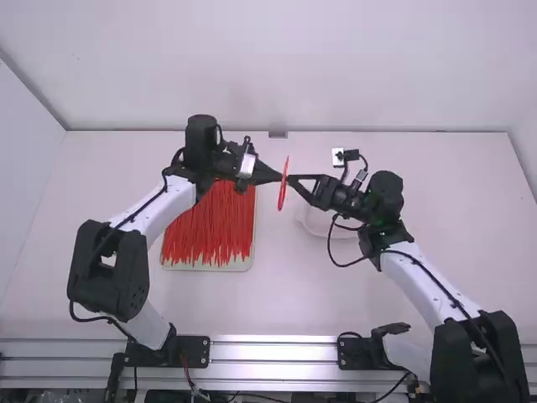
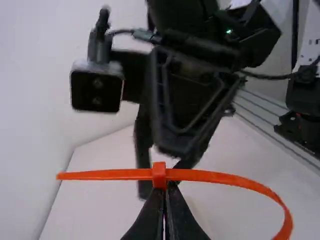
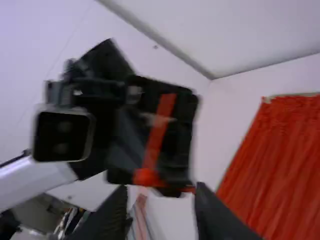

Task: Fasten the cable tie

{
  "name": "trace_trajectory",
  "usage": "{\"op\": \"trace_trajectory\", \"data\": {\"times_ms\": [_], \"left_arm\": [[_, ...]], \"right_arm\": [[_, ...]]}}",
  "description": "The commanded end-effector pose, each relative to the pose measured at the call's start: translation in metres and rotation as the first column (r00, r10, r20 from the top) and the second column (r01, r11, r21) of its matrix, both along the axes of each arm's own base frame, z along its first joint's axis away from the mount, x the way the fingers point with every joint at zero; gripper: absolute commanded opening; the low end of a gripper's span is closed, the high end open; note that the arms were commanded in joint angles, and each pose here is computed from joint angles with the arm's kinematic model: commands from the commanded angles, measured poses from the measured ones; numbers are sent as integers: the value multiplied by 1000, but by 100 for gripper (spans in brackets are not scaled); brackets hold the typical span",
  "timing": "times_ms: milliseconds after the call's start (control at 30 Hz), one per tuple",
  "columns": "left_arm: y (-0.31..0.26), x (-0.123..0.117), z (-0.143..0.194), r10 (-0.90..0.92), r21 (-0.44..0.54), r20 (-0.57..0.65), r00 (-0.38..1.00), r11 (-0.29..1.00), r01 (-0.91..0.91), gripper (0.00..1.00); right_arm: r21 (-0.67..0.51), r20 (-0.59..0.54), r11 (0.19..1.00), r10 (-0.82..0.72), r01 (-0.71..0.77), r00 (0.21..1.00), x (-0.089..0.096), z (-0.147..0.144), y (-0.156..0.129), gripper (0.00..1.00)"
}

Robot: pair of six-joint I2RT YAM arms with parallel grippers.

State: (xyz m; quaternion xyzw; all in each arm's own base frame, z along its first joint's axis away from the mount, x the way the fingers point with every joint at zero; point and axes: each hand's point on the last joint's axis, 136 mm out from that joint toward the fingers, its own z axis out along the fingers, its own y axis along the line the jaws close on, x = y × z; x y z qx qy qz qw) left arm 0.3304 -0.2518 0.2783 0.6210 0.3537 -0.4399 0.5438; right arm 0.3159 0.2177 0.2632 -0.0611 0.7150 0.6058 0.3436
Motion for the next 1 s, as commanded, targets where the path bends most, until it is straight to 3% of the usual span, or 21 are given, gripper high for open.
{"op": "trace_trajectory", "data": {"times_ms": [0,133,233,267,533,900,967], "left_arm": [[0,-16,9,-72,-16,-33,997,997,72,2],[0,-16,9,-71,-13,-52,996,997,71,2],[-1,-16,9,-73,-12,-60,996,997,72,2],[0,-15,9,-70,-11,-64,996,998,69,2],[-3,-19,-1,-66,0,-89,994,998,66,2],[-27,-23,-16,-28,61,-96,995,998,34,2],[-32,-21,-19,-7,79,-92,996,997,14,2]], "right_arm": [[-9,-9,1000,-24,24,1000,7,-4,-6,61],[29,-95,999,-39,42,995,10,-4,-10,77],[43,-115,999,-28,33,993,8,-3,-11,98],[44,-115,999,-21,26,993,7,-3,-11,99],[45,-114,999,5,0,994,3,-2,-7,100],[56,-142,997,-42,50,989,10,-3,-8,92],[56,-142,997,-41,50,989,10,-2,-8,86]]}}
